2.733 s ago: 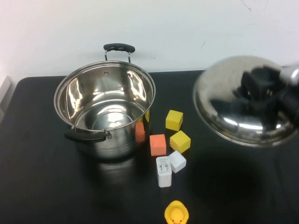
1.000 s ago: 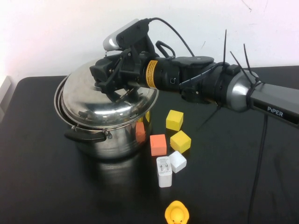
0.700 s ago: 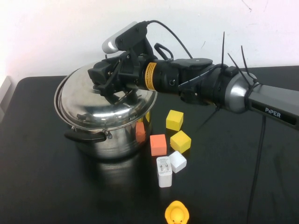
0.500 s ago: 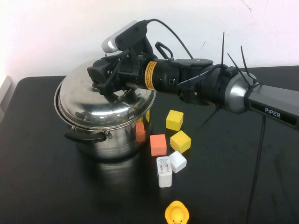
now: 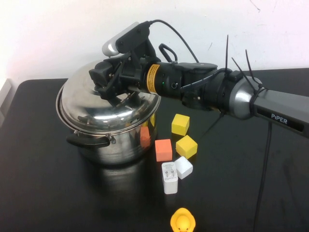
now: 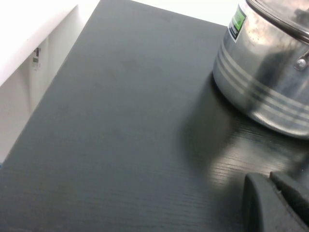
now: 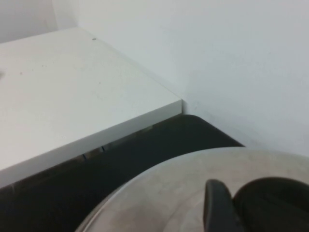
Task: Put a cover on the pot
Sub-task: Place the pot lid on the pot
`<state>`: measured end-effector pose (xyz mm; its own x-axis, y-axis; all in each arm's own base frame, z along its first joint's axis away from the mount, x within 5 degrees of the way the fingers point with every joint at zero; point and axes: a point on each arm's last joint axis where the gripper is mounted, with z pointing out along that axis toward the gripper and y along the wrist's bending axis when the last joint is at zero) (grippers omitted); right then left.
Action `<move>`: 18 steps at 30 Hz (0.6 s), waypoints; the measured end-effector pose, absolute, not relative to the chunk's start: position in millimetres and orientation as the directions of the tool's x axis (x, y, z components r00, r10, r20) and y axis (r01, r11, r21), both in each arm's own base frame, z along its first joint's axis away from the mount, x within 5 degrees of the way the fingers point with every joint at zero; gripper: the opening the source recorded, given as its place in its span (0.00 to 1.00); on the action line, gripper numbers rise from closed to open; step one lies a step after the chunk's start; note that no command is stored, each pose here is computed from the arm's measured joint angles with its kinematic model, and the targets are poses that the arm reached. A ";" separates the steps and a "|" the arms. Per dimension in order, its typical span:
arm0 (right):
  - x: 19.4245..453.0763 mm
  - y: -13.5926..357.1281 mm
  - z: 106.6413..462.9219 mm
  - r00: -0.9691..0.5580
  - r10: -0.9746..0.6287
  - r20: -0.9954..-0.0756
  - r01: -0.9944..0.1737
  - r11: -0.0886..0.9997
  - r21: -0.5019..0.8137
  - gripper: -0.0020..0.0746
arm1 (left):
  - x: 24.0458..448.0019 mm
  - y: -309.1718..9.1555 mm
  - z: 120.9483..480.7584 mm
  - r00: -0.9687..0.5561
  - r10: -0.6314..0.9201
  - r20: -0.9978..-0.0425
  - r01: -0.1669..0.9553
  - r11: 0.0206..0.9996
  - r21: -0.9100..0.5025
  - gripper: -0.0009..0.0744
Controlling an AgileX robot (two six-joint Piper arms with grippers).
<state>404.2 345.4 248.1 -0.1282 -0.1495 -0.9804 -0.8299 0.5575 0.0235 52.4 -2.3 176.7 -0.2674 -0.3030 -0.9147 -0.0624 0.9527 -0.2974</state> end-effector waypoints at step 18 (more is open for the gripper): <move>406.9 348.9 235.3 -0.175 -0.114 -0.978 -0.823 0.563 0.082 0.48 | 52.4 -2.3 176.7 -0.267 -0.305 -0.914 -0.063 0.952 -0.299 0.01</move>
